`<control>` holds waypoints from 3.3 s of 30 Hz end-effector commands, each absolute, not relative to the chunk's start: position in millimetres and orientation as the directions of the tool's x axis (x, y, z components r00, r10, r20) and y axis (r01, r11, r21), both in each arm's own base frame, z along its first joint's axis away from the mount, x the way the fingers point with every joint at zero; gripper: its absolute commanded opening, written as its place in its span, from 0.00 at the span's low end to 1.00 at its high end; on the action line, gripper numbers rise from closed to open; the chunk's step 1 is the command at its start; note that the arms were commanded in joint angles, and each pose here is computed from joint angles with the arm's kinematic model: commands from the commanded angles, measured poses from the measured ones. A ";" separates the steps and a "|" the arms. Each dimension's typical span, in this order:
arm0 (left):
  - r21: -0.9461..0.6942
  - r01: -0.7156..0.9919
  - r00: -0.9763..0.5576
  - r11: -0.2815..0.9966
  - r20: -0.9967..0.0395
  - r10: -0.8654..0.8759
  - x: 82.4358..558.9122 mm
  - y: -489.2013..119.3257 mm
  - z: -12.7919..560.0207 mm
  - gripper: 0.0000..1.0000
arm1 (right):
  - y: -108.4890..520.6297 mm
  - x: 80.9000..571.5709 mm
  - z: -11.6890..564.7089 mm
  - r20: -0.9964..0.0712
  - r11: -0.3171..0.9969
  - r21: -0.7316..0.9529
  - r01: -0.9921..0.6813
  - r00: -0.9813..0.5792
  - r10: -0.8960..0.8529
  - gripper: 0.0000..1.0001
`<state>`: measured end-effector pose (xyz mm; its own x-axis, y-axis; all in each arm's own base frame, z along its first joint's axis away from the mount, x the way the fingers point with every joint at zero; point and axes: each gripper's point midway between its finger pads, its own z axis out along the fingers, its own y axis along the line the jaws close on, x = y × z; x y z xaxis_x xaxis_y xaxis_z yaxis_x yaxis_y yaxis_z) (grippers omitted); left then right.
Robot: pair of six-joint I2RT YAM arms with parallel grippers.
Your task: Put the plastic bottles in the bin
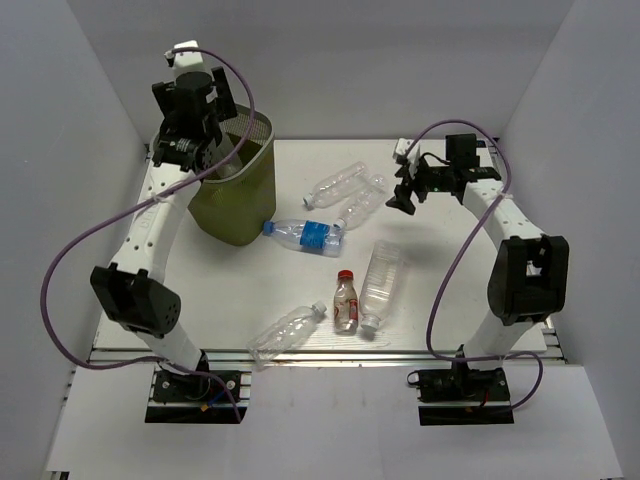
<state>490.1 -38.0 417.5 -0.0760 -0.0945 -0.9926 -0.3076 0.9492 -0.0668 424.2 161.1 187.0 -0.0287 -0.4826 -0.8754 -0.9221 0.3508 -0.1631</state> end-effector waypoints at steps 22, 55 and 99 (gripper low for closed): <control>-0.341 0.723 -0.603 0.601 -0.735 0.308 246.5 -235.9 247.9 1.00 | 210.4 510.4 105.6 -0.286 -0.601 -0.655 -0.458 0.886 -0.364 0.90; -0.195 0.704 -0.694 0.683 -0.394 0.603 154.6 -245.2 77.5 1.00 | 259.0 431.1 250.5 -0.856 -0.146 -0.386 -0.911 0.412 -0.312 0.09; -0.022 0.662 -0.732 0.749 -0.233 0.640 130.6 -230.7 26.6 1.00 | 435.7 435.4 510.2 -0.747 0.434 -0.231 -0.871 0.444 0.494 0.89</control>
<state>121.8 -223.3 25.5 -0.7405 0.6410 -0.2018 0.6607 0.7493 -0.0447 453.7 496.4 414.4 0.3350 0.3992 -0.8535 -0.9147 0.3552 -0.1929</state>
